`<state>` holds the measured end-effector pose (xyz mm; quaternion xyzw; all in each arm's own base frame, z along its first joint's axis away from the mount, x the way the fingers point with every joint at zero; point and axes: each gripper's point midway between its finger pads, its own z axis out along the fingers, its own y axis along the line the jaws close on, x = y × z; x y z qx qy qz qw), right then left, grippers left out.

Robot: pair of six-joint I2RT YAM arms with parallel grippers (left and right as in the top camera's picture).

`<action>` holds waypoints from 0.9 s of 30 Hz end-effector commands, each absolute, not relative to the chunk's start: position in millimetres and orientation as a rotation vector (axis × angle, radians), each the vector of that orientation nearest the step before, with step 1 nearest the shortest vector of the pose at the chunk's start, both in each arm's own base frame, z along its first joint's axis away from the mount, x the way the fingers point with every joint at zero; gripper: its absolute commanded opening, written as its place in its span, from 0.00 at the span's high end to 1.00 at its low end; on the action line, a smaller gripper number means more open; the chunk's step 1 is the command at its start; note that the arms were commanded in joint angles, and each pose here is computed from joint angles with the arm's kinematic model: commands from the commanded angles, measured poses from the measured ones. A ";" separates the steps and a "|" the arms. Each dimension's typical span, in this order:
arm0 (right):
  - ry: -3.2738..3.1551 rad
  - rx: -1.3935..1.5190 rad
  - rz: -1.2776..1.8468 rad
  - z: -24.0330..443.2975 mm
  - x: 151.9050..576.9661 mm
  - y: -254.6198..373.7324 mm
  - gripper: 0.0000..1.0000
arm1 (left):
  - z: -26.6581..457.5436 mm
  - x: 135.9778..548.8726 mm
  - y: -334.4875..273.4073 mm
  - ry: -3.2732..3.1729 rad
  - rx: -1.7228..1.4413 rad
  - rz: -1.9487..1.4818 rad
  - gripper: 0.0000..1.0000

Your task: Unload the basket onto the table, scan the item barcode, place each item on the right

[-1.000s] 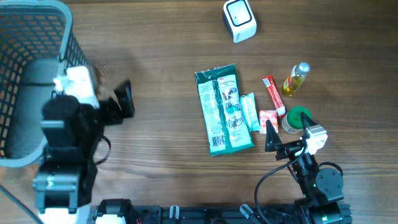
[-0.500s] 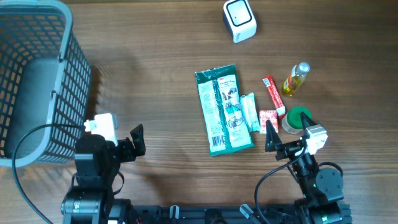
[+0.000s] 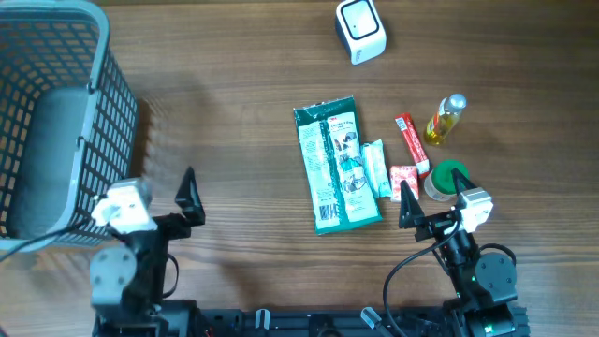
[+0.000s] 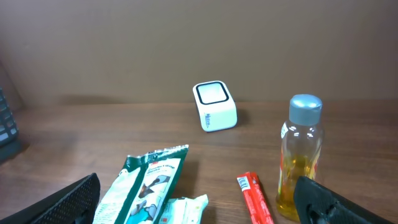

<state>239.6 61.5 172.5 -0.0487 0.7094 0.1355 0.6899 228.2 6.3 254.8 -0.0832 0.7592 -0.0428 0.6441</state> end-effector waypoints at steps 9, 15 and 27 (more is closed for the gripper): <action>1.571 -0.131 0.297 175.3 238.7 62.7 0.00 | 373.0 190.4 -33.6 1.030 0.079 -0.269 0.00; 1.571 -0.132 0.297 175.3 238.7 62.8 0.00 | 378.6 154.5 -39.4 0.743 0.147 -0.265 0.00; 1.571 -0.131 0.297 175.3 238.7 62.7 0.00 | 253.5 230.1 -35.8 1.251 0.062 -0.286 0.00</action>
